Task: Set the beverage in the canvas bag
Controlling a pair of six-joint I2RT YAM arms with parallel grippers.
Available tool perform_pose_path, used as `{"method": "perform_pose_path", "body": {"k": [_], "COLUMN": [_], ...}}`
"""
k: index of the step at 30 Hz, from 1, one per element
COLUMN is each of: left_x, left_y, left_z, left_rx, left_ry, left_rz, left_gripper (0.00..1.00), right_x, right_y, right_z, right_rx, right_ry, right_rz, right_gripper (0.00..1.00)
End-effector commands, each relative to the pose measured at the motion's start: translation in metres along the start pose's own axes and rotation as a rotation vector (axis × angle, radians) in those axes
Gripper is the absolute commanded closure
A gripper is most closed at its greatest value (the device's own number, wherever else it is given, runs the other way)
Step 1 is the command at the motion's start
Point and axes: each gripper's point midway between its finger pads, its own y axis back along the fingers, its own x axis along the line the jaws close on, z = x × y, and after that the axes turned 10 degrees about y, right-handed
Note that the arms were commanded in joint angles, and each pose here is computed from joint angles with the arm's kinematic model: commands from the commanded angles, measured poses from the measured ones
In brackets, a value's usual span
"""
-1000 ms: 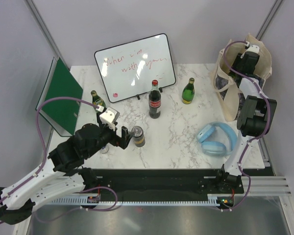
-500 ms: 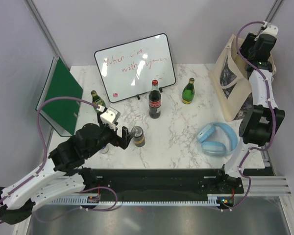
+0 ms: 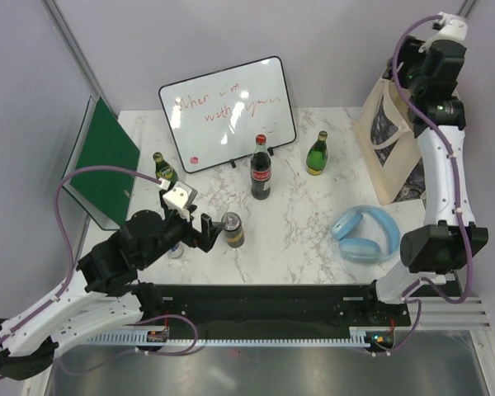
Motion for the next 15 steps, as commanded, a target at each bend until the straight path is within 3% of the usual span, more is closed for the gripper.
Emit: {"method": "perform_pose_path", "body": {"k": [1,4,6,10,15], "left_x": [-0.005,-0.004,-0.004,-0.003,-0.002], "left_y": [0.002,0.003,0.003,0.001,0.0], "left_z": [0.012,0.014,0.013,0.012,0.012], "left_rx": [-0.05,-0.058,-0.056,-0.05,-0.051], "left_ry": [-0.005,-0.001,-0.002,-0.002,-0.004], "left_rz": [-0.031,-0.028,-0.025,-0.02,-0.015], "left_gripper": [0.0,0.0,0.0,0.0,0.0], "right_x": [0.07,0.106,0.124,0.136,0.142], "right_y": [0.061,0.084,0.089,0.072,0.047], "right_z": [0.013,-0.015,-0.048,-0.127,-0.179], "right_rx": [-0.006,0.047,0.117,0.275,0.393], "right_ry": [0.016,0.013,0.022,0.097,0.157], "right_rz": [0.145,0.222,0.259,0.282,0.283], "right_gripper": [0.24,0.2,0.1,0.09,0.08]}}
